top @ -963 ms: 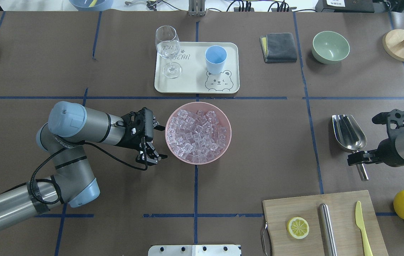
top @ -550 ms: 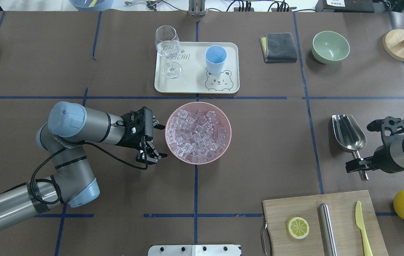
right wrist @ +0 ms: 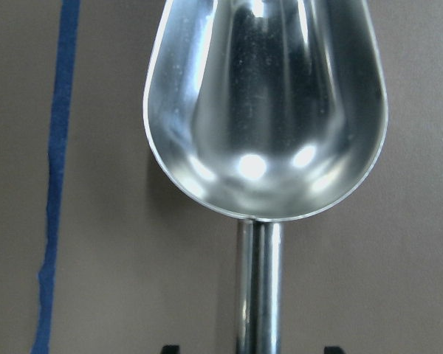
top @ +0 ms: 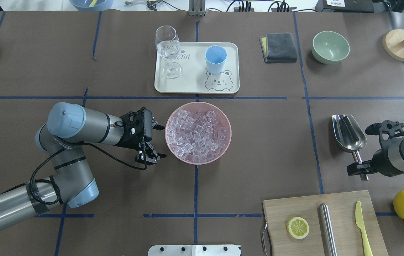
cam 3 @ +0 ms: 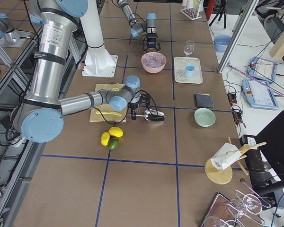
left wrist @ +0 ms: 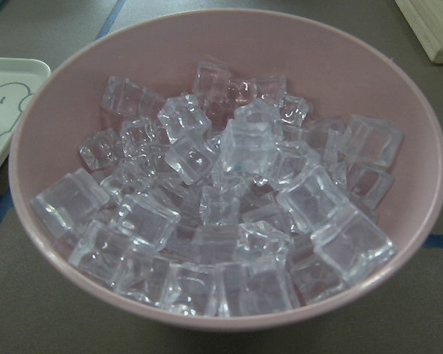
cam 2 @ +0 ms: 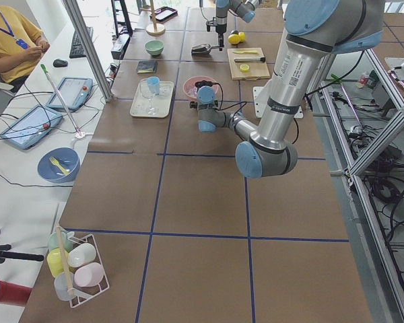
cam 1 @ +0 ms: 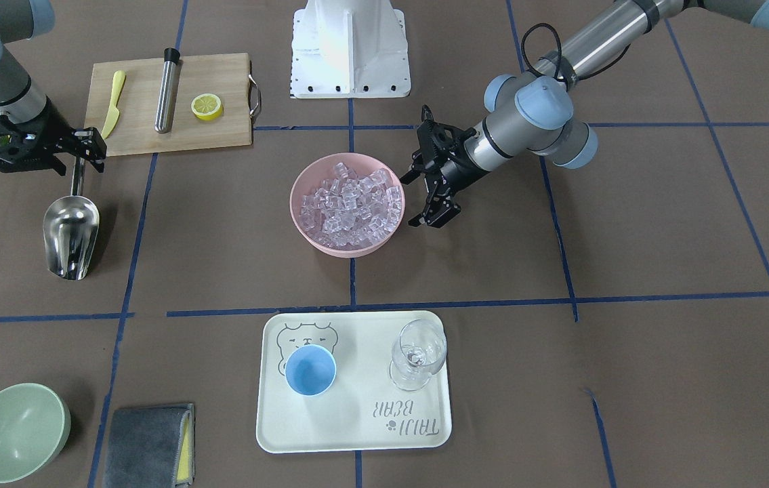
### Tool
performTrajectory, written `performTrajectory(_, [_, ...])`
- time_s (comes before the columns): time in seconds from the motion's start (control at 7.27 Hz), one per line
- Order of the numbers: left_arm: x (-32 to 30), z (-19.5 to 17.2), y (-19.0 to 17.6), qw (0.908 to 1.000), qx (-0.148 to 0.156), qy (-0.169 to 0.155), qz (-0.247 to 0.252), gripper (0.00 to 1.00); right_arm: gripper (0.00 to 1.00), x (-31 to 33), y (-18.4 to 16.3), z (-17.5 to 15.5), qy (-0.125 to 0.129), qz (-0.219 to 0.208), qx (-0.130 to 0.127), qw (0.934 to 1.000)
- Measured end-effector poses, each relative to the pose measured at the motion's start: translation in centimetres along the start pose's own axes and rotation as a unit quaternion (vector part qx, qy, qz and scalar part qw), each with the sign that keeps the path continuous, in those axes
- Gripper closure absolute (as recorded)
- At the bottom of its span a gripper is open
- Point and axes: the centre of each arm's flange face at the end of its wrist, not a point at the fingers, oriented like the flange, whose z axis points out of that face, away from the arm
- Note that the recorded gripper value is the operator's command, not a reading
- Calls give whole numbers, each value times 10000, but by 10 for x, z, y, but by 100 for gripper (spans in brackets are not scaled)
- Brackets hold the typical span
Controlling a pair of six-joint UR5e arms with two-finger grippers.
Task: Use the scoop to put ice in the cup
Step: 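Lower the right gripper onto the metal scoop handle and close it, then lift the metal scoop with the right gripper and carry it toward the bowl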
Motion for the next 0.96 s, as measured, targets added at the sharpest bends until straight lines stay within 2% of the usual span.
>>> performTrajectory(0.28, [0, 0, 1, 10000, -4, -2, -2, 0, 59, -1, 0, 1, 44, 12, -35, 10000])
performTrajectory(0.41, [0, 0, 0, 10000, -2, -6, -1, 0, 69, -2, 0, 1, 48, 12, -40, 10000])
performTrajectory(0.55, [0, 0, 0, 10000, 2, -5, 0, 0, 100, -3, 0, 1, 47, 10, -45, 10000])
performTrajectory(0.96, [0, -1, 0, 10000, 9, -3, 4, 0, 100, -7, -2, -6, 12, -10, -7, 10000])
